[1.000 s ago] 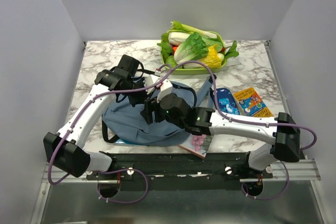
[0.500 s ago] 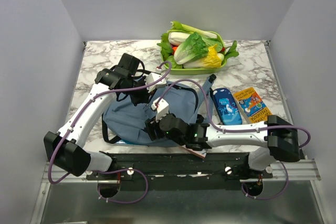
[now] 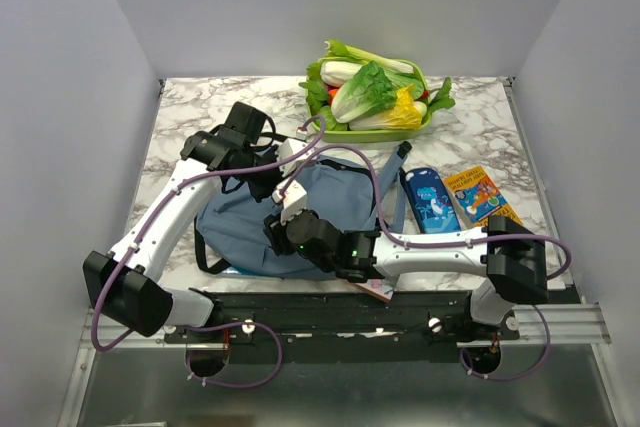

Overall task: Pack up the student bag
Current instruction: Zip the student bag at the center of the board.

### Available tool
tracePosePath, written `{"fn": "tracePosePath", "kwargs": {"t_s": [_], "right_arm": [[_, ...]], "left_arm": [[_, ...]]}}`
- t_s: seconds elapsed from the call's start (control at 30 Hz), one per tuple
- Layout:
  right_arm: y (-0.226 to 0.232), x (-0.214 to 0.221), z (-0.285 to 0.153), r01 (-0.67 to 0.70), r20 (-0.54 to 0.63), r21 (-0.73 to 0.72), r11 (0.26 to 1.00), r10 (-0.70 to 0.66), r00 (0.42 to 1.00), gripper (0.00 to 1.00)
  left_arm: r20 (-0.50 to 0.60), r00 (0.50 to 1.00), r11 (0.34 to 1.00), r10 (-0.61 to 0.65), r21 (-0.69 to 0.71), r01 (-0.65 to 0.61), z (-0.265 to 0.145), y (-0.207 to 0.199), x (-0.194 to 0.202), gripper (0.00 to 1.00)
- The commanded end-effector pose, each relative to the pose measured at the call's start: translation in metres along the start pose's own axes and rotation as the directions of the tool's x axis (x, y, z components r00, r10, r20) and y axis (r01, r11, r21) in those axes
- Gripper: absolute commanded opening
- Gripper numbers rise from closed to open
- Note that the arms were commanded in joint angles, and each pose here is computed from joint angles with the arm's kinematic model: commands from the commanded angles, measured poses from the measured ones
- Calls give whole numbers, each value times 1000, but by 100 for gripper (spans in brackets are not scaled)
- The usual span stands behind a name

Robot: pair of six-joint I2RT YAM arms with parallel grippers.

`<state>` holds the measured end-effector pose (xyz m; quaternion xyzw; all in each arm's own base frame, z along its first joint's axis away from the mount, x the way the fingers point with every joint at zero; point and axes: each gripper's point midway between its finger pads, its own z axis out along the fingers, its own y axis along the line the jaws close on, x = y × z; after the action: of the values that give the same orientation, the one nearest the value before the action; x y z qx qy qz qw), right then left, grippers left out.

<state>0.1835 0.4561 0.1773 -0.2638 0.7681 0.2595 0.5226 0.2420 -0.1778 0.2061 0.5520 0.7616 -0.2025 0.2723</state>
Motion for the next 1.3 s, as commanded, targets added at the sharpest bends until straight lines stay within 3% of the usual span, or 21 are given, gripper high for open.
{"fn": "tracePosePath", "kwargs": {"t_s": [0.0,0.17,0.27,0.37,0.6,0.73,0.87,1.13,1.27], "right_arm": [[-10,2,4,2,-2,77,997,-2,1000,51],[-10,4,7,24,-10,87,996,-23,1000,36],[-11,11,10,36,-25,92,995,-33,999,22],[-7,8,9,53,-25,65,996,-51,998,1],[35,-15,-13,248,88,-25,969,-245,966,1],[66,-11,-27,364,122,-92,927,-352,928,1],[79,-5,-32,406,130,-126,905,-391,911,1],[86,2,-39,443,142,-158,882,-424,895,1],[84,-4,-39,438,155,-137,889,-417,896,1]], "left_arm": [[91,995,999,35,26,-38,-8,-11,-19,0],[99,994,998,35,39,-39,-12,-15,-22,0],[101,994,998,39,47,-44,-15,-18,-23,0],[101,994,998,44,43,-49,-14,-17,-22,0],[67,997,999,34,22,-35,5,0,-15,0],[64,998,998,23,-66,-19,19,30,-21,0],[84,996,982,-20,-187,36,24,64,-34,0],[104,991,958,-78,-267,104,42,107,-49,0],[130,981,908,-141,-378,181,42,140,-58,0]]}}
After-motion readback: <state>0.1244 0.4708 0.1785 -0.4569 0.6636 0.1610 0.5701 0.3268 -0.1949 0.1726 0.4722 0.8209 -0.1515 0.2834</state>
